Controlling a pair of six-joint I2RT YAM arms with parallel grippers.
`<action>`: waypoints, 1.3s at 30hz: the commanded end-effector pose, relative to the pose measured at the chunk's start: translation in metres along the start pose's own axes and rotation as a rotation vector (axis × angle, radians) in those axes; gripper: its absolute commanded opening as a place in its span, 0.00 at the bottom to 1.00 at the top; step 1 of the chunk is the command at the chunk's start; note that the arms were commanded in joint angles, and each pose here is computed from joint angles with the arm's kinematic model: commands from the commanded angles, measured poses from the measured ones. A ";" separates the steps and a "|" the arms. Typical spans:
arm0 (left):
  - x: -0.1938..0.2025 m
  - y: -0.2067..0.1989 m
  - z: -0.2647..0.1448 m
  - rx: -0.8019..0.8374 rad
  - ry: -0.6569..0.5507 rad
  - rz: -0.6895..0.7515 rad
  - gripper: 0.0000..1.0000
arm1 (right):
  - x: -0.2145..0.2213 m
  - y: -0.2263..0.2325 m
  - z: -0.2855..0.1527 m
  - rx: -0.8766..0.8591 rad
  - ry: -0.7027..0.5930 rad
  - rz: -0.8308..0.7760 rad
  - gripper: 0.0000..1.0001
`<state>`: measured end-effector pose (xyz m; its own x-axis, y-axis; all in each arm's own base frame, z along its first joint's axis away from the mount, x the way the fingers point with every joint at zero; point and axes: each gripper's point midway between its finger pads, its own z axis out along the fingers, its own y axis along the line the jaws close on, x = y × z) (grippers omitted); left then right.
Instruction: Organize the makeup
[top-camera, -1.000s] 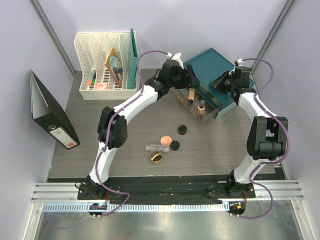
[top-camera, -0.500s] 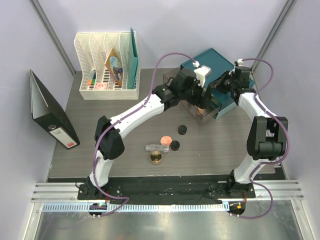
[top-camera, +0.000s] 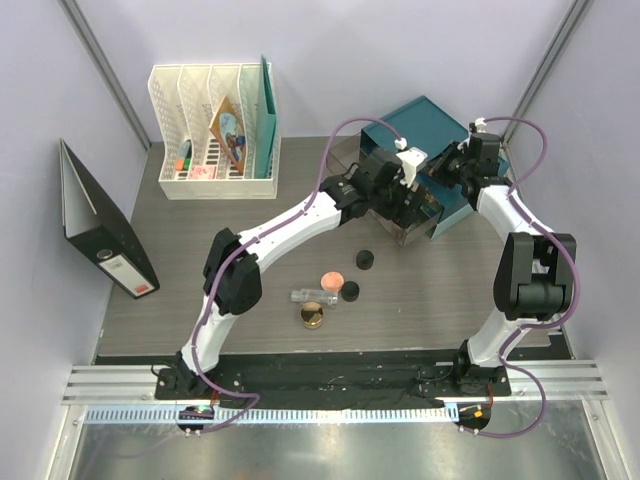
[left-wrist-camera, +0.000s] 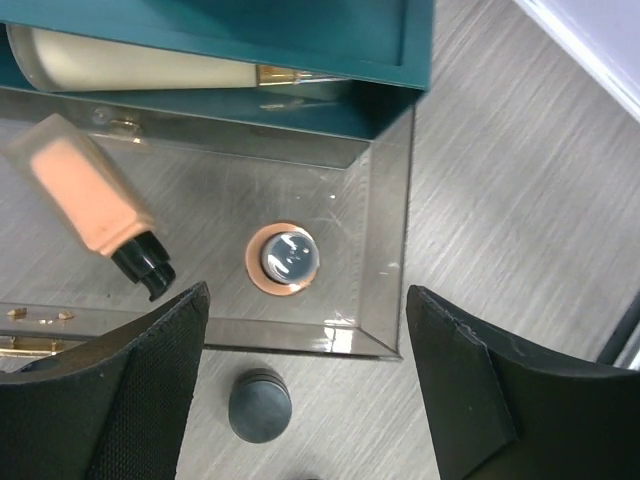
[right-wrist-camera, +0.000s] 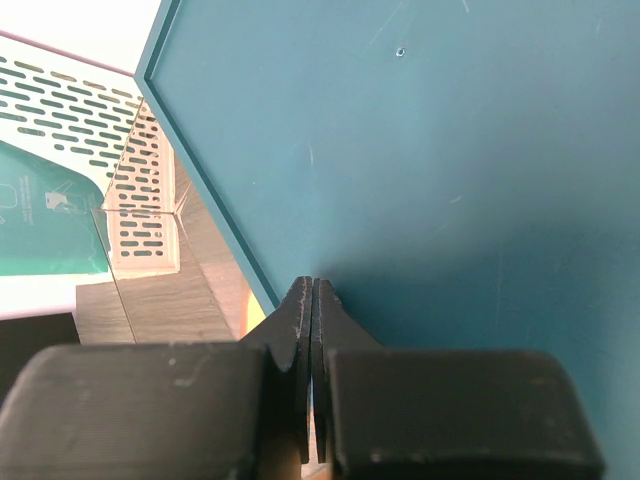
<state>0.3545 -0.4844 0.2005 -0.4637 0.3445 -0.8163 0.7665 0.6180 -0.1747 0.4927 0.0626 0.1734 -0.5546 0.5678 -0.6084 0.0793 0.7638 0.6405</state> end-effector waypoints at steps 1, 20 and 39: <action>-0.022 0.004 0.002 -0.018 -0.064 0.028 0.77 | 0.099 -0.067 -0.007 0.234 0.311 0.083 0.01; -0.037 0.037 0.022 0.090 -0.156 -0.358 0.00 | 0.104 -0.070 -0.008 0.239 0.321 0.082 0.01; -0.049 -0.009 -0.010 0.132 -0.213 -0.152 0.78 | 0.107 -0.073 -0.007 0.242 0.328 0.082 0.01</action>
<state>0.3772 -0.4897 0.2032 -0.5876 0.1106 -0.8016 0.6871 0.5914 -0.4220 0.4912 0.0664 0.1719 -0.5615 0.5637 -0.6058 0.0636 0.7593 0.6476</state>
